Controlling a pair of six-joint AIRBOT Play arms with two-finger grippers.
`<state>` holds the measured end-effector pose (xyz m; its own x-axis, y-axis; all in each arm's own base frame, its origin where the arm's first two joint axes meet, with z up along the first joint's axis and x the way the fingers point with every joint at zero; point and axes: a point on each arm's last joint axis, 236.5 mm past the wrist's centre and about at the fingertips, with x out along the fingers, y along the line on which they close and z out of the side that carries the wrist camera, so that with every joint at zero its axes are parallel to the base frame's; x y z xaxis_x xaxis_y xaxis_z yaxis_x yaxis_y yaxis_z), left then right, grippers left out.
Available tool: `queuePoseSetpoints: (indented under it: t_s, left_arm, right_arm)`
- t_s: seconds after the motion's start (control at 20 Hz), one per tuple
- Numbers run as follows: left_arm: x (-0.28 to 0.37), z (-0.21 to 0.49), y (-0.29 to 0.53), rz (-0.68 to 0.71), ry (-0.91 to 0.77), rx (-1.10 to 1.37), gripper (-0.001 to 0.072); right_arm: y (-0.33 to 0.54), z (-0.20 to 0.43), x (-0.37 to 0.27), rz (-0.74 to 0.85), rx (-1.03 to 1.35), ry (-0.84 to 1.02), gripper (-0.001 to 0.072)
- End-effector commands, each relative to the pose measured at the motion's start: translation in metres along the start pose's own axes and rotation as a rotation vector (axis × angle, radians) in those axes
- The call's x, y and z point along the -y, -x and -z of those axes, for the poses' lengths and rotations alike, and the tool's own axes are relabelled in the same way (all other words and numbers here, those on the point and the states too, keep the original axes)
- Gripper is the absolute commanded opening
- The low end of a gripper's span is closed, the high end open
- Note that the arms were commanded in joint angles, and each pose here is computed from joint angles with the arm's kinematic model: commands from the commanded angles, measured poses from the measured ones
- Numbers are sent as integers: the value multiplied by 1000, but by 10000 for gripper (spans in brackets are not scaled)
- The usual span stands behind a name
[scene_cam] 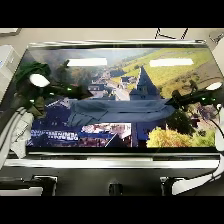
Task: Fold the clothes and pants, and hang the long-sleeved shirts on hangers.
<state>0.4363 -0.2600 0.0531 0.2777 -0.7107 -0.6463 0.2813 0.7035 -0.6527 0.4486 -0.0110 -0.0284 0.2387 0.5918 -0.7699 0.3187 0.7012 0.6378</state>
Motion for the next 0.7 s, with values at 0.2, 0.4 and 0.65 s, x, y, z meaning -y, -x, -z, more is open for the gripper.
queuePoseSetpoints:
  t_s: [0.2,0.4,0.65]
  left_arm:
    - [32,72,-156,47,285,-94,21]
    - [64,78,-210,139,553,18,21]
    - [148,119,-262,273,712,-37,21]
  right_arm:
    - [98,85,-161,-165,83,303,37]
    - [117,137,-215,-200,105,383,38]
    - [110,148,-245,-224,140,419,38]
